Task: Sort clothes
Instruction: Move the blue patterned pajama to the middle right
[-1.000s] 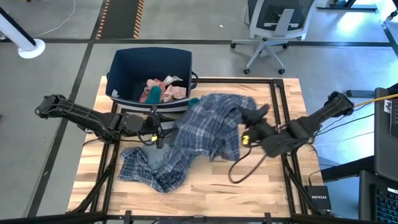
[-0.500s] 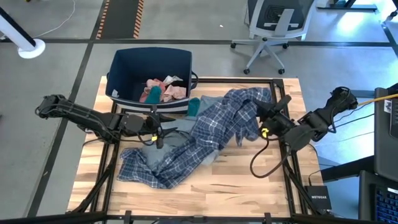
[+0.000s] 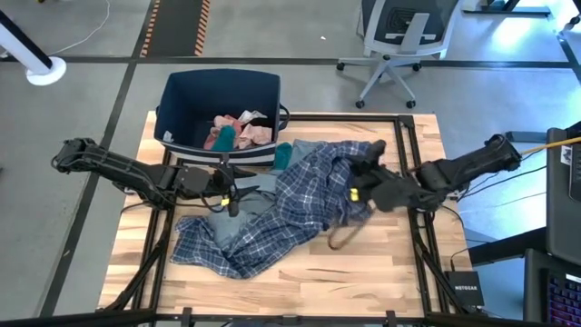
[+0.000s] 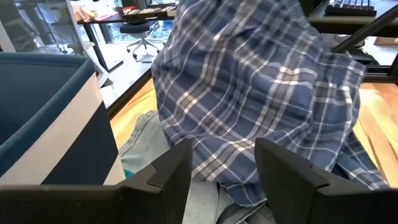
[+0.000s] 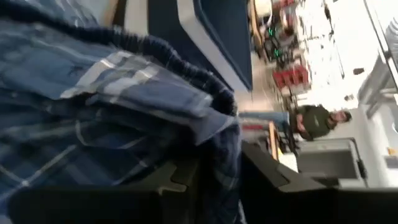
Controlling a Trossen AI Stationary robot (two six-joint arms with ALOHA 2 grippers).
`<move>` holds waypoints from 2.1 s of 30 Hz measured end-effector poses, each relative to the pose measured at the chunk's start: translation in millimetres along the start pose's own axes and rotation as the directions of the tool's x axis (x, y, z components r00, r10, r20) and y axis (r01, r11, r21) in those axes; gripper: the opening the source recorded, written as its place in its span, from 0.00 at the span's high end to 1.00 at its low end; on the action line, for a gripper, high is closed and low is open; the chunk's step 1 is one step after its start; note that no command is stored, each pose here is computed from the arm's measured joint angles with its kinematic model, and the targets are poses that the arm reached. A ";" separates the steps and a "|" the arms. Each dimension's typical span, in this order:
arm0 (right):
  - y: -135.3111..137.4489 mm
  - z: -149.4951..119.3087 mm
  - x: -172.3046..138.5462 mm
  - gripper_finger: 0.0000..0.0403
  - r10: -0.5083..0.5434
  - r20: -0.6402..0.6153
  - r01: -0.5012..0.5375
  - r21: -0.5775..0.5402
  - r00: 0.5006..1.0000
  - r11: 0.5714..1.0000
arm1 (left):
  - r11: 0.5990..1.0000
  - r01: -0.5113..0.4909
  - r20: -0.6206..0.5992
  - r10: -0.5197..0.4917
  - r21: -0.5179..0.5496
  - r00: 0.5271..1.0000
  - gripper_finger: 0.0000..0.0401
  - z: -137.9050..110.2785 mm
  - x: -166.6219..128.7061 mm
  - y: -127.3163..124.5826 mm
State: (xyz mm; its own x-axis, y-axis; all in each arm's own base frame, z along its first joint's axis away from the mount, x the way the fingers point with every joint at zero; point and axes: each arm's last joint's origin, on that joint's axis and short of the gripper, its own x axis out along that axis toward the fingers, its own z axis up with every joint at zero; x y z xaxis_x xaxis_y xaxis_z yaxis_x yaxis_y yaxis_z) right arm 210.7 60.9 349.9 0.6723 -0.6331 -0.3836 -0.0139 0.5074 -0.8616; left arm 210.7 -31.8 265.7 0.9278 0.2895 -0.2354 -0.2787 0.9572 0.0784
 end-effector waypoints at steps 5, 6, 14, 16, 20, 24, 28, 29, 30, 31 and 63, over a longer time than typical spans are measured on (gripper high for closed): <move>-7.6 -1.7 36.3 0.70 -0.045 -0.126 0.039 -0.048 0.991 0.998 | 1.000 0.000 -0.001 0.000 0.008 1.000 0.58 -0.1 0.0 0.1; -10.4 -3.4 43.4 0.68 -0.056 -0.151 0.050 -0.043 0.987 0.998 | 1.000 -0.001 -0.001 0.001 0.008 1.000 0.58 -0.1 0.0 0.1; -24.8 -23.6 84.8 0.55 0.069 -0.213 -0.064 0.032 0.974 0.997 | 1.000 -0.001 -0.002 0.001 0.008 1.000 0.58 -0.2 0.1 0.1; -24.8 -25.6 86.1 0.52 0.097 -0.210 -0.092 0.035 0.973 0.995 | 1.000 -0.001 -0.006 0.001 0.009 1.000 0.58 -0.6 0.0 0.1; -24.1 -27.1 75.4 0.47 0.111 -0.201 -0.109 0.020 0.973 0.994 | 1.000 -0.002 -0.010 0.002 0.006 1.000 0.58 -1.1 0.1 0.2; -19.7 -25.7 58.8 0.46 0.139 -0.171 -0.137 0.026 0.975 0.990 | 1.000 -0.002 -0.010 0.002 -0.004 1.000 0.58 -1.1 0.1 0.2; -16.1 -21.7 50.8 0.46 0.150 -0.137 -0.146 0.038 0.979 0.988 | 1.000 -0.002 -0.009 0.002 -0.017 1.000 0.58 -1.0 0.1 0.2; -16.3 -21.8 51.1 0.46 0.150 -0.137 -0.145 0.042 0.979 0.988 | 1.000 -0.002 -0.009 0.002 -0.019 1.000 0.58 -0.9 0.1 0.2; -15.8 -21.9 51.7 0.46 0.156 -0.138 -0.152 0.042 0.978 0.988 | 1.000 -0.001 -0.008 0.001 -0.020 1.000 0.58 -0.8 0.1 0.2; -14.4 -21.4 52.6 0.45 0.175 -0.134 -0.170 0.048 0.975 0.984 | 1.000 -0.001 -0.008 0.001 -0.020 1.000 0.58 -0.8 0.1 0.2; 174.8 47.9 34.5 0.37 0.742 0.054 -0.708 -0.261 0.668 0.656 | 1.000 -0.002 -0.022 0.002 -0.003 1.000 0.58 -2.3 0.0 0.3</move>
State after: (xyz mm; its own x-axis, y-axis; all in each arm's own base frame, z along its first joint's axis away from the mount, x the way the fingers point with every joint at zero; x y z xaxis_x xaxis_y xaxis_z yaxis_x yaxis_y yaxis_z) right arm 266.9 155.8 201.9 0.4789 -0.0145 -0.8778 -0.6786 0.6282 -0.3805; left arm 210.0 -31.4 263.4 0.9215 0.2918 -0.2563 -0.2818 0.9565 0.0760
